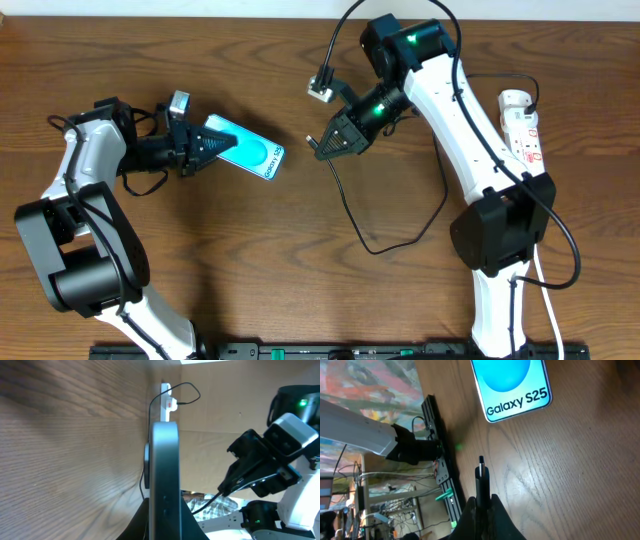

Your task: Plug charger to phone and switch on socket

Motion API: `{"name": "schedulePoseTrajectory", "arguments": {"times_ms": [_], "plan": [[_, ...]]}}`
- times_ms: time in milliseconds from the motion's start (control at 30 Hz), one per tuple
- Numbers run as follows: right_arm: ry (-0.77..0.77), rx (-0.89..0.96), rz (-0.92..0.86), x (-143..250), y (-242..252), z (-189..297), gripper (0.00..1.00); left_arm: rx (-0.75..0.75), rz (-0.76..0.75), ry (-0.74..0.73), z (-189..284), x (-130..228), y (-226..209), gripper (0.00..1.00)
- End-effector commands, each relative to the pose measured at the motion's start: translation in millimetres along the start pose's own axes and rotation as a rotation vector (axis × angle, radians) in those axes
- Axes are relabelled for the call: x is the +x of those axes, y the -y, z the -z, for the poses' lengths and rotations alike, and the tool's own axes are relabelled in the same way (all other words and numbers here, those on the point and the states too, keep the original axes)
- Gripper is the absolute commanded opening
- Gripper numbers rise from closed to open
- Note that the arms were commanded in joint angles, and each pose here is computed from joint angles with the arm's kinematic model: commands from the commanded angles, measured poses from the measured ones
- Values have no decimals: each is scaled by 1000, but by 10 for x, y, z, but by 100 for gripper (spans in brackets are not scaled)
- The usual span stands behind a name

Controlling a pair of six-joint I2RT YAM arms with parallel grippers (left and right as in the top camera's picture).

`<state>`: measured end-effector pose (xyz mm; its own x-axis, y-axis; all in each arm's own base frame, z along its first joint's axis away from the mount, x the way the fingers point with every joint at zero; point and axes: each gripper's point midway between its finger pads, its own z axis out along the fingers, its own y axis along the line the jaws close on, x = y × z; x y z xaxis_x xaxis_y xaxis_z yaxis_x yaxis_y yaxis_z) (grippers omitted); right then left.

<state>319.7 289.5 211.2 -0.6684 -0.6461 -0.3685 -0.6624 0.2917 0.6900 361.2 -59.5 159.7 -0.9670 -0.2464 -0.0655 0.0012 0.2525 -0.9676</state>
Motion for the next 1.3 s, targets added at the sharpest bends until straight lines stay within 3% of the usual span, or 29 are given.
{"name": "schedulePoseTrajectory", "arguments": {"times_ms": [0, 867, 1067, 1267], "plan": [[4, -26, 8, 7, 52, -39, 1, 53, -37, 21, 29, -70, 194, 7], [1, 34, -60, -11, 177, -43, 1, -4, 28, 3, 29, -24, 112, 7], [-23, 308, -308, 50, 655, 40, 1, 7, 27, 5, 29, -29, 131, 7], [-27, 733, -610, 317, 1218, 387, 1, 32, 22, 11, 31, -40, 175, 7]]}}
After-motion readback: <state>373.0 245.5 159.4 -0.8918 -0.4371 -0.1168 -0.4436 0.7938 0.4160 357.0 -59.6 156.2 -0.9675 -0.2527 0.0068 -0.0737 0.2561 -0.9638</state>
